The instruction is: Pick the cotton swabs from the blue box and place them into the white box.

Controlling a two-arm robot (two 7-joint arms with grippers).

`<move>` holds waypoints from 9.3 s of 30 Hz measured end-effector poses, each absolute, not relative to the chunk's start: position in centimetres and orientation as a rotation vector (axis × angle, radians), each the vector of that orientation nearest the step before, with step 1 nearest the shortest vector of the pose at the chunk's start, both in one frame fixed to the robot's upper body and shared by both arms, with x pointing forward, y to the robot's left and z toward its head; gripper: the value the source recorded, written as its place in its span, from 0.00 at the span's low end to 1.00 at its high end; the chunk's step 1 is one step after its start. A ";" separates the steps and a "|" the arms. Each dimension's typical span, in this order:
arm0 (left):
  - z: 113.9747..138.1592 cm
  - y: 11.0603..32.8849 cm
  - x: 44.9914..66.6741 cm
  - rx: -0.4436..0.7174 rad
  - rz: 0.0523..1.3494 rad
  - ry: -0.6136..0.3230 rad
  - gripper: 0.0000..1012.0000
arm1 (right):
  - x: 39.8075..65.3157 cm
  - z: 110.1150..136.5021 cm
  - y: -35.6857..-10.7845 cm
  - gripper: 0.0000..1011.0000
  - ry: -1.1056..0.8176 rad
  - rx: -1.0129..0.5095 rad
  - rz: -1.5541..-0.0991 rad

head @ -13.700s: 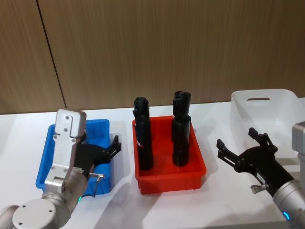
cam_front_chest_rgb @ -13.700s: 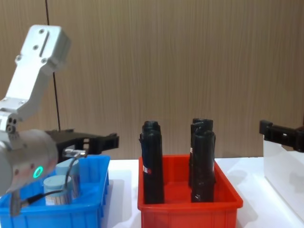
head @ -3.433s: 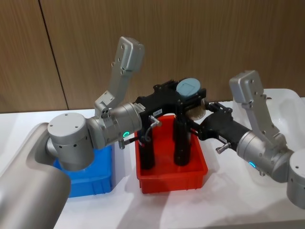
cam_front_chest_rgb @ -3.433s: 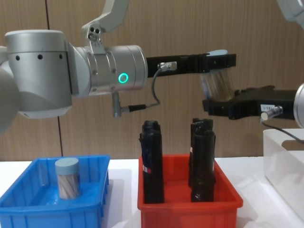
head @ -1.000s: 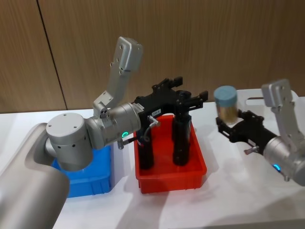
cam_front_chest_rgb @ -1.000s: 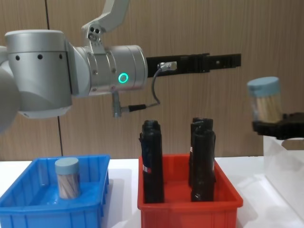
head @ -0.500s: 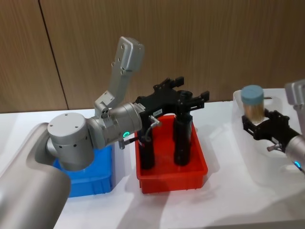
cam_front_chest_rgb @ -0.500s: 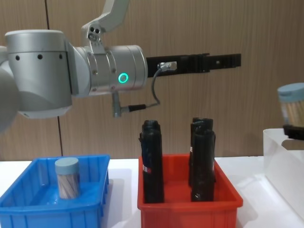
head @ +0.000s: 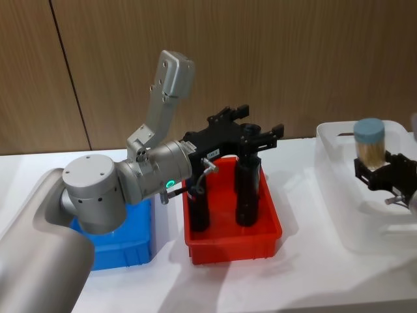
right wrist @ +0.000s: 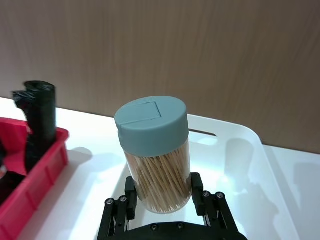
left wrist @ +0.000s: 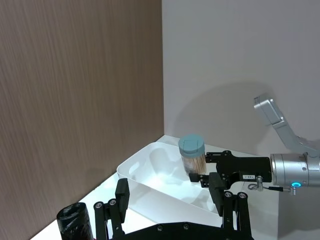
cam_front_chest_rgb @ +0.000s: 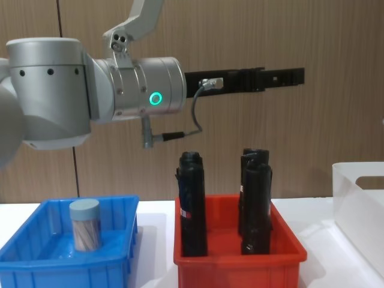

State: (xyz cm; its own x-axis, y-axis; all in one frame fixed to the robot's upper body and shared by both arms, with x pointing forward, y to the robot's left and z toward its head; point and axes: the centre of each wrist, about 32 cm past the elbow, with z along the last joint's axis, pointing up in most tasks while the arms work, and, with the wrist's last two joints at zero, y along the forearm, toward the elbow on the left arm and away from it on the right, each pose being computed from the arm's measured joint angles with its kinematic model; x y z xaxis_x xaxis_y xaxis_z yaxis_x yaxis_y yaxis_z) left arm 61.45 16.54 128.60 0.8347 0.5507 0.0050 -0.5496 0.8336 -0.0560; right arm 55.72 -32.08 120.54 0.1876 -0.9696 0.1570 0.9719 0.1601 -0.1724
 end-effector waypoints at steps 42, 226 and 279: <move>128.6 16.5 61.5 -0.053 0.583 -0.021 0.99 | 56.3 120.8 -34.6 0.99 0.058 -0.293 -1.477; 120.4 19.8 49.2 0.061 1.124 -0.268 0.99 | 65.2 116.6 -26.0 0.99 0.083 -0.035 -0.644; 120.4 19.8 49.2 0.061 1.124 -0.268 0.99 | 67.1 116.5 -25.3 0.93 0.063 -0.065 -0.632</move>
